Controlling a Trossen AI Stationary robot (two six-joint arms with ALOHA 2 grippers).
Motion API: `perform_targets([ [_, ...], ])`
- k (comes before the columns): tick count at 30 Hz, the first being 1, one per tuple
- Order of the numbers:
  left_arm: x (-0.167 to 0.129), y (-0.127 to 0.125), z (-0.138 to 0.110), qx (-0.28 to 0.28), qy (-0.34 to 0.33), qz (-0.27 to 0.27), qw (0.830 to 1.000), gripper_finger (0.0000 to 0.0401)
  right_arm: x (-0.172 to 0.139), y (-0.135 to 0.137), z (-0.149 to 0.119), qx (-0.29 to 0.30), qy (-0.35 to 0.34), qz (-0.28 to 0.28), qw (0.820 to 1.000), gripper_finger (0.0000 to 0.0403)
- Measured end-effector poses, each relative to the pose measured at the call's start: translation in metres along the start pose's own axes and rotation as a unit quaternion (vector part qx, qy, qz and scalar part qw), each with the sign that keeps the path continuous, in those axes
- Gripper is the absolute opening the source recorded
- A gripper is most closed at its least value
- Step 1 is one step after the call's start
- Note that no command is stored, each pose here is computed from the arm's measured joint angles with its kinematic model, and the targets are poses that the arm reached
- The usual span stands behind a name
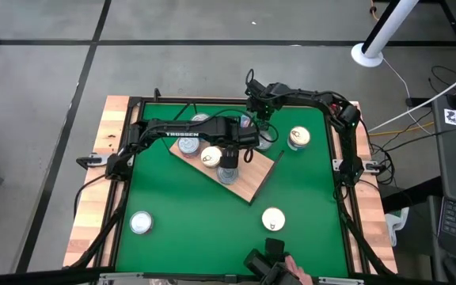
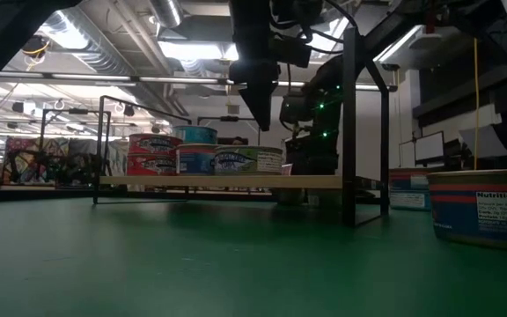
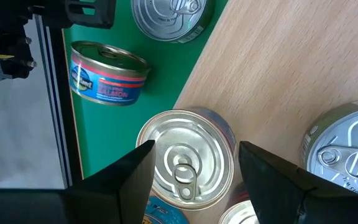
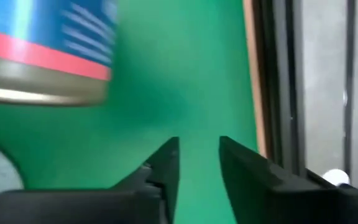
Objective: Stack canned seafood by type on shelf
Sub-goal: Stack the blue and pink tuna can on top of the blue and pink tuna can on the shelf
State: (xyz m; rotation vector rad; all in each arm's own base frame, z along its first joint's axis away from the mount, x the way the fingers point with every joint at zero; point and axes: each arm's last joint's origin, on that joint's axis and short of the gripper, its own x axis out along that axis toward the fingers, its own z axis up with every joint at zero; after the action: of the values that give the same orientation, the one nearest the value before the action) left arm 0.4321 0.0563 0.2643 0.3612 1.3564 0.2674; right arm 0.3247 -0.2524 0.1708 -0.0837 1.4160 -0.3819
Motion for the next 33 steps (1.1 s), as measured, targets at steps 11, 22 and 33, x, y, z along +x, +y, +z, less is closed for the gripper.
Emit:
perform_targets([
  [11,-0.023,0.006,-0.014,-0.003,0.016,-0.003,1.000,0.0227,-0.003,-0.009,-0.003,-0.073,0.075,-0.126,0.987,0.0233],
  [22,-0.076,0.022,-0.041,-0.084,-0.002,0.000,0.996,0.0227,-0.044,-0.014,-0.004,-0.159,0.099,-0.036,0.982,0.0244],
  [33,-0.126,0.032,-0.082,-0.163,0.006,-0.001,0.987,0.0227,-0.095,-0.011,0.003,-0.242,-0.104,0.107,0.959,0.0244],
])
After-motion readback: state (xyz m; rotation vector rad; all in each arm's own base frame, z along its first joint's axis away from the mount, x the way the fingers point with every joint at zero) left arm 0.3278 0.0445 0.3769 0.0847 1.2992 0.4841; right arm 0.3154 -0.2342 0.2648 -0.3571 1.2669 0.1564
